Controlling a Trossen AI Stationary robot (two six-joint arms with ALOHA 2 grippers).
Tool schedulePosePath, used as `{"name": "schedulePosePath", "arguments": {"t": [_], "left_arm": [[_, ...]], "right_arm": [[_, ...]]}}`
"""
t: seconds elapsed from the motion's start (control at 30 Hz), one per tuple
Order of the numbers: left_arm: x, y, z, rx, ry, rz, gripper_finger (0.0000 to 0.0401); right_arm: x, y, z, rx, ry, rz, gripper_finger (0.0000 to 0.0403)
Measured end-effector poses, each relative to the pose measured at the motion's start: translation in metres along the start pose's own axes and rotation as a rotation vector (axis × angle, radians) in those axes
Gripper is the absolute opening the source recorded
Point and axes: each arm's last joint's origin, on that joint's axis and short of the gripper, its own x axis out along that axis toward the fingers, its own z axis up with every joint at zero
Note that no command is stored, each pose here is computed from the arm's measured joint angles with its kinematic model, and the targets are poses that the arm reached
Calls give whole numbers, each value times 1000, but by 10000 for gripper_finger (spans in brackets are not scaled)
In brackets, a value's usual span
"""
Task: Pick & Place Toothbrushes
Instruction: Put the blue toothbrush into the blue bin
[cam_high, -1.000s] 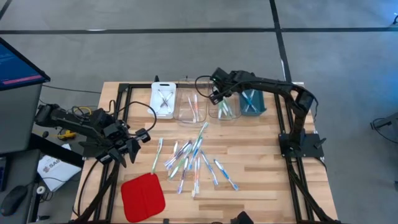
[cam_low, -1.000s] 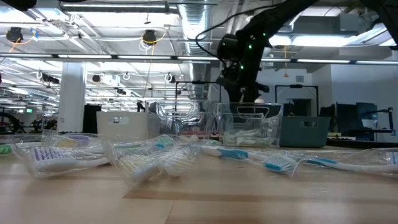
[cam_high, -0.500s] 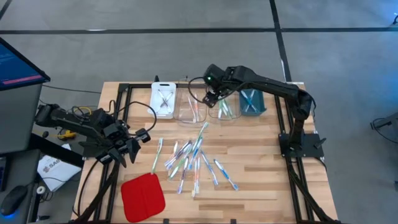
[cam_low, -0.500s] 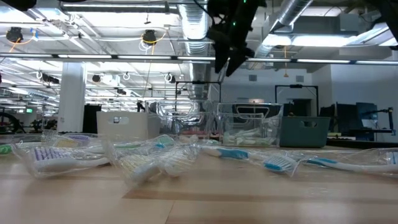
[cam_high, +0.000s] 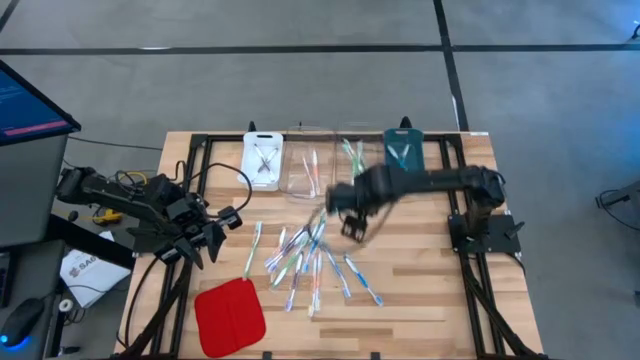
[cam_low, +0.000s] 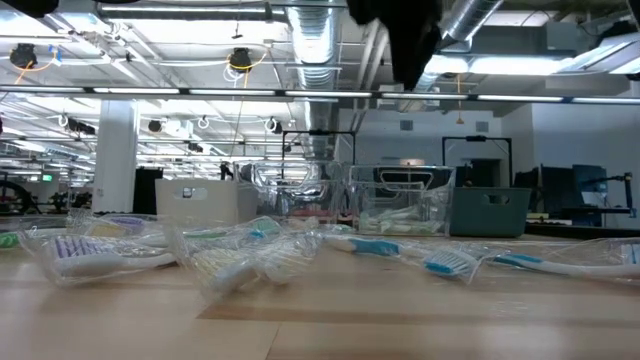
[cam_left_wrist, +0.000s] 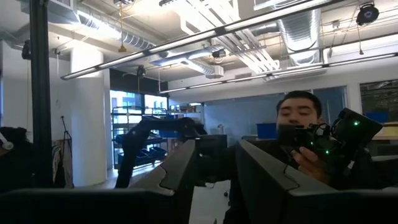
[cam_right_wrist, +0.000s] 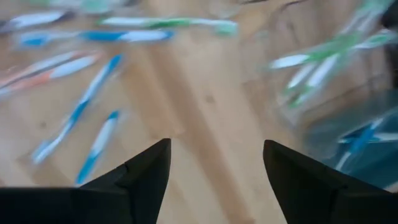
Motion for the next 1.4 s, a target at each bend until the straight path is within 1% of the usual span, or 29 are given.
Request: {"name": "schedulePosePath", "arguments": {"t": [0.07, 0.17, 0.27, 0.37, 0.4, 0.5, 0.67, 0.7, 0.77, 0.83, 0.9, 0.93, 1.03, 1.17, 1.3, 1.33, 1.4], "left_arm": [[0, 0, 0, 0, 0, 0, 108], [0, 0, 0, -3, -1, 0, 108], [0, 0, 0, -2, -2, 0, 108], [0, 0, 0, -2, -4, 5, 108], [0, 0, 0, -2, -5, 8, 108], [0, 0, 1, -1, -9, 12, 108], [0, 0, 1, 1, -11, 11, 108], [0, 0, 1, 1, -11, 11, 108], [0, 0, 1, 1, -11, 11, 108], [0, 0, 1, 0, -10, 10, 108], [0, 0, 1, -1, -10, 11, 108], [0, 0, 1, -3, -10, 10, 108], [0, 0, 1, -2, -10, 10, 108], [0, 0, 1, -2, -10, 10, 108], [0, 0, 1, -2, -10, 10, 108], [0, 0, 1, -2, -10, 10, 108], [0, 0, 1, -2, -10, 10, 108]], "right_arm": [[-6, 20, -12, 3, -24, -31, 249], [-14, 41, -31, 47, -40, -91, 249], [-19, 62, -47, 76, -48, -79, 249], [-25, 80, -63, 158, -82, -66, 249], [-27, 85, -67, 157, -99, -70, 249], [-32, 100, -79, 95, -180, -80, 249], [-44, 124, -96, 55, -403, -107, 249], [-47, 127, -100, 73, -463, -126, 249], [-52, 131, -108, 149, -575, -156, 249], [-55, 133, -113, 229, -639, -156, 249], [-55, 133, -115, 292, -626, -134, 249], [-54, 133, -116, 295, -594, -121, 249], [-47, 137, -115, 237, -531, -92, 249], [-44, 147, -112, 222, -538, -21, 249], [-47, 154, -109, 68, -540, 20, 249], [-47, 155, -110, 36, -542, 18, 249], [-47, 154, -112, 13, -553, -13, 249]]}}
